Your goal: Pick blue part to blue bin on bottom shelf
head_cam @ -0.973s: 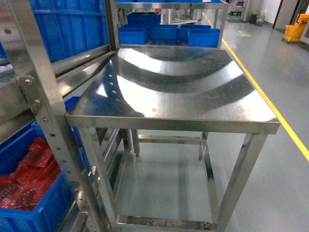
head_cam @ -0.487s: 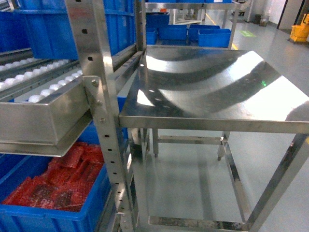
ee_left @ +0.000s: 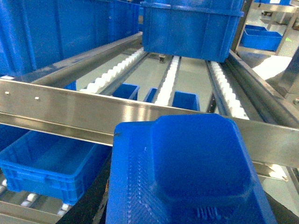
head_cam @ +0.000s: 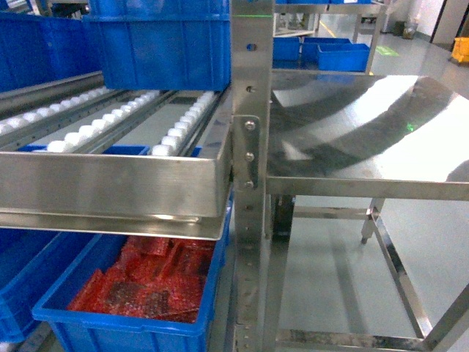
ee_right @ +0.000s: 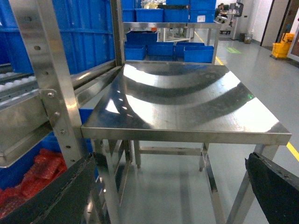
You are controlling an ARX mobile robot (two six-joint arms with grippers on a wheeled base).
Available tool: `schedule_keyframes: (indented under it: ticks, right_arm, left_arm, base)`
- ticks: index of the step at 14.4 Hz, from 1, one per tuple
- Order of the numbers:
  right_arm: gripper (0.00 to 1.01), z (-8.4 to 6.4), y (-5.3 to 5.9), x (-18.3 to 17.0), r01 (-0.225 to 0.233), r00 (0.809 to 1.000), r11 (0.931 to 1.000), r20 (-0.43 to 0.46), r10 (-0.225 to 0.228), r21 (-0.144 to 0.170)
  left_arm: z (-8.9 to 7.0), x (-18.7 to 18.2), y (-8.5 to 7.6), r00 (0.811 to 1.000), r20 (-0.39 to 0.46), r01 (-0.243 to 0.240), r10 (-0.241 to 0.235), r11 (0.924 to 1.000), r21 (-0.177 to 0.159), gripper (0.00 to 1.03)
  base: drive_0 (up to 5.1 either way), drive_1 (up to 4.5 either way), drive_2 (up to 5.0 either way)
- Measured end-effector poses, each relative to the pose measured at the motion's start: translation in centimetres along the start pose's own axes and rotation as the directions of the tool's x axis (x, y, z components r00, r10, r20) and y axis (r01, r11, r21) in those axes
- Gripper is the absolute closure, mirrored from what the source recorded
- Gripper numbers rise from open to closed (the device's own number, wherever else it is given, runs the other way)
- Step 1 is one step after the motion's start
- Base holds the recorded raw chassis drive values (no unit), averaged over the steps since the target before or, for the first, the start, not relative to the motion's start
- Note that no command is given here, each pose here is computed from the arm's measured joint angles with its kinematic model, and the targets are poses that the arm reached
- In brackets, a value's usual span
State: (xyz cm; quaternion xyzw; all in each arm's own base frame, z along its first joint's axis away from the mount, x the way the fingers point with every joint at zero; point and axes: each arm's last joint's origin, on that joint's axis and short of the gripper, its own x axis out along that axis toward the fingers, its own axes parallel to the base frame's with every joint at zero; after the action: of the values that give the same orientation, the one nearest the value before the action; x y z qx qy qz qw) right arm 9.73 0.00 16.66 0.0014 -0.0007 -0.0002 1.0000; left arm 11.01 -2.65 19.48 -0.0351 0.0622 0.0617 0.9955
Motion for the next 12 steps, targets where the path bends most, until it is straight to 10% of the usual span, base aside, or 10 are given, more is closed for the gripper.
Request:
schedule_keyframes:
  ticks: [12]
  right_arm:
    - [0.03,-0.01,0.00,0.00,0.000,1.000,1.0000,-0.001,0.000,0.000]
  left_arm:
    - [0.01,0.00,0.00,1.000,0.001,0.000,0.000,1.0000,-0.001,0.59]
  base:
    - [-5.0,2.45,2.4]
